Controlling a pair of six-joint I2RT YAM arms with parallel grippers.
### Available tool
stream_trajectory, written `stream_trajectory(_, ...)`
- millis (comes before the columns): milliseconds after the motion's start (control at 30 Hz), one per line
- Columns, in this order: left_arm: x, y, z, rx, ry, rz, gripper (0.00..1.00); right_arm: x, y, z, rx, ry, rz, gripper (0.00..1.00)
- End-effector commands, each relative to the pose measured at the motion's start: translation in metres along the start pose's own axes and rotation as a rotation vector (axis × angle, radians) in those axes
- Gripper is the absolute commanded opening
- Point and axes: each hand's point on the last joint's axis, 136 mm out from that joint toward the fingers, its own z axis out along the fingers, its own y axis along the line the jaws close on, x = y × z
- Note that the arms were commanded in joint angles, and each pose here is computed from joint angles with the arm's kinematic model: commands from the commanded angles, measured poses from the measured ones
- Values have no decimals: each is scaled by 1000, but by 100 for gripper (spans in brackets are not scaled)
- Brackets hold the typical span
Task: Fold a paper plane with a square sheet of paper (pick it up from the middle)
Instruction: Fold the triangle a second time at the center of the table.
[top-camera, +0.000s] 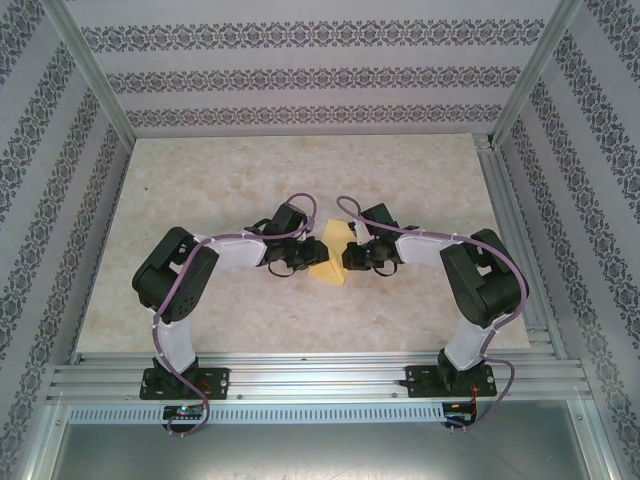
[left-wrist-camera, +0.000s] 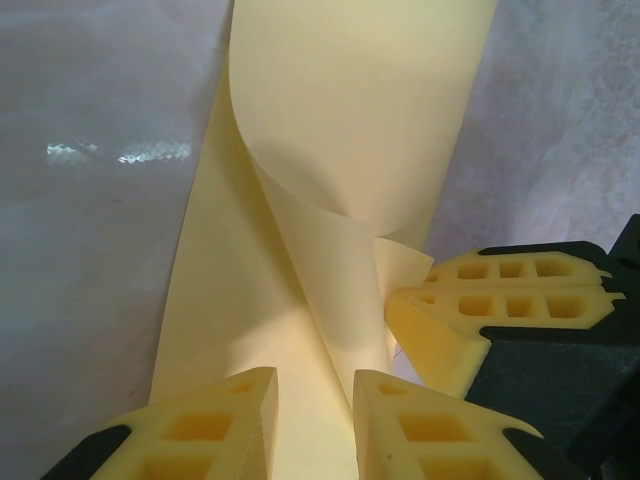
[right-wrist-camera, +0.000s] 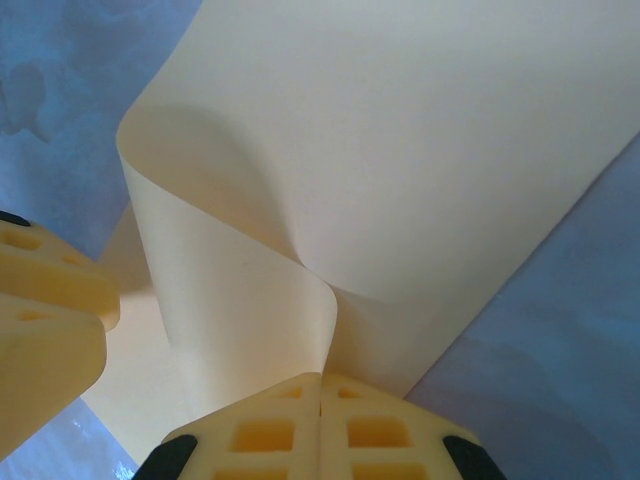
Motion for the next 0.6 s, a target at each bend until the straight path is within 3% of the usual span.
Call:
stream_trajectory(0,-3,-23,-12,27,-26,67,28,-3,0,-6,40,-19,-1,3)
stream_trajectory(300,2,-9,-5,-10,-3,42,23,-11,12,-19,16,-76,-16,3)
stream_trajectory(567,8,1,0,-31,18,37,19,-5,5,-11,40,-44,11,3)
